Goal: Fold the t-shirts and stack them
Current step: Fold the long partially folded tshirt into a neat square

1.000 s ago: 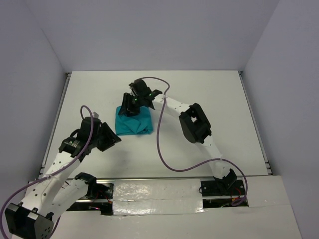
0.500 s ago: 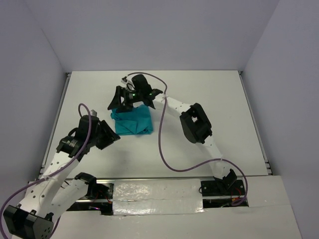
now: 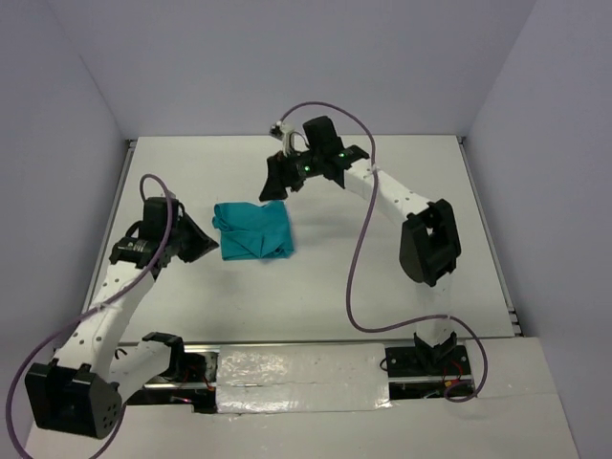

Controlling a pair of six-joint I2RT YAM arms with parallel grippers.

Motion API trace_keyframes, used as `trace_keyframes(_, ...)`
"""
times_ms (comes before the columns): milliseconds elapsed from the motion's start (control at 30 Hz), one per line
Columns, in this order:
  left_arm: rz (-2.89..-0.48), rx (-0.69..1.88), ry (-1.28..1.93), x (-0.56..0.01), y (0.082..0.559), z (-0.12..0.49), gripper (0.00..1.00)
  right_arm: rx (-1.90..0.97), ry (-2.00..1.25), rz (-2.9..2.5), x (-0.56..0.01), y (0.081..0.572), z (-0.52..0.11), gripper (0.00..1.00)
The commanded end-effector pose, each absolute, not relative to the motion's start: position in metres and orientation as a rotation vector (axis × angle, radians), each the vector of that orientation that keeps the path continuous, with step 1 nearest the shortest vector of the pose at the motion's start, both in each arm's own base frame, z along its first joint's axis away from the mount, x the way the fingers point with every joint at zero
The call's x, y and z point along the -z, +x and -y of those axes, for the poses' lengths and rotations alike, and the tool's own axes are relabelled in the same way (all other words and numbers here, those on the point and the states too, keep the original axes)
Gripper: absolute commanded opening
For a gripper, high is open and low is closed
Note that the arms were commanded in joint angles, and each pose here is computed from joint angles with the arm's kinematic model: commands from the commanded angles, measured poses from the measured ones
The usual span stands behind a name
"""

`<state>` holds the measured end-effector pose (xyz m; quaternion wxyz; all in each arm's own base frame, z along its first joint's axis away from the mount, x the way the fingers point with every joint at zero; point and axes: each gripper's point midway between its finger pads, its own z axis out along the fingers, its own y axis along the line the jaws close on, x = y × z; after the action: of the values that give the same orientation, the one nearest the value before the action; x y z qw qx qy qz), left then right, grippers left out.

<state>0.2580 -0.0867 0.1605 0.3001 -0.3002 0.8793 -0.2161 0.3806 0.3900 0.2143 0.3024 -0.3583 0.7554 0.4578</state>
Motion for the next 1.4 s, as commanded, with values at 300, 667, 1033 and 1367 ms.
trace_keyframes(300, -2.359, 0.709, -0.663, -0.156, 0.353, 0.068, 0.66, -0.975, -1.165, -2.173, -0.126, 0.335, -0.396, 0.78)
trace_keyframes(667, -2.439, 0.738, -0.635, -0.127, 0.381, 0.069, 0.61, -0.963, -1.153, -2.224, -0.099, 0.337, -0.43, 0.73)
trace_keyframes(1033, -2.476, 0.681, -0.688, -0.122, 0.352, 0.064, 0.58, -0.955, -1.181, -2.238, -0.087, 0.33, -0.445, 0.6)
trace_keyframes(1367, -2.481, 0.814, -0.794, -0.114, 0.322, 0.094, 0.59, -1.014, -1.177, -2.215, -0.093, 0.323, -0.451, 0.33)
